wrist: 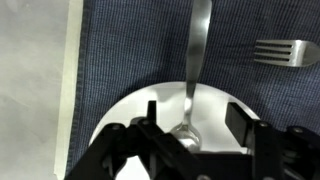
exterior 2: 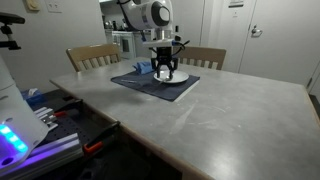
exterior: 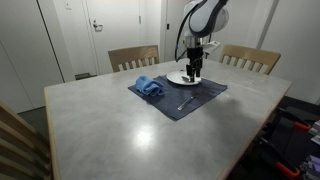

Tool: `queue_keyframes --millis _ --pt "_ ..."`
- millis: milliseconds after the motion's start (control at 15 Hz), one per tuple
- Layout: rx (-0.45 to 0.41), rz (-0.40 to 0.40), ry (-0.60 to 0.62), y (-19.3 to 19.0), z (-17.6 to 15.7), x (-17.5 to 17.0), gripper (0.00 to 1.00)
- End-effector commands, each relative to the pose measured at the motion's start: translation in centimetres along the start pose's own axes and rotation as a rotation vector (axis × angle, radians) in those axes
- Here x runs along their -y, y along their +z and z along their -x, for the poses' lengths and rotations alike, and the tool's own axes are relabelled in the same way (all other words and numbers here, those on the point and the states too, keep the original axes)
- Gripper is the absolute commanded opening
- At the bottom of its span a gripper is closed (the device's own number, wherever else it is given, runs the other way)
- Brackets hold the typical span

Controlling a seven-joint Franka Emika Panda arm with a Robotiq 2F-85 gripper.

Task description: Pick up the spoon and put it on the plate

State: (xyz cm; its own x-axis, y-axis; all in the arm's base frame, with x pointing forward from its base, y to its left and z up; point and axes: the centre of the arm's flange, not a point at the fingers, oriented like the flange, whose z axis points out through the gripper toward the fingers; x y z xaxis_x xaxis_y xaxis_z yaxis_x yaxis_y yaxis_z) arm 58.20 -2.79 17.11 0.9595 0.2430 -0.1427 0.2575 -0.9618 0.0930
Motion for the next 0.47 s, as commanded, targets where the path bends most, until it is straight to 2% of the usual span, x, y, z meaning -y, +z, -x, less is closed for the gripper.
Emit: queue_keyframes --millis 0,400 --pt "-0.009 0.012 -0.005 -2.9 0.8 -0.5 0.99" --pt "-0.022 0.016 -0.06 -7.7 1.2 -0.3 1.0"
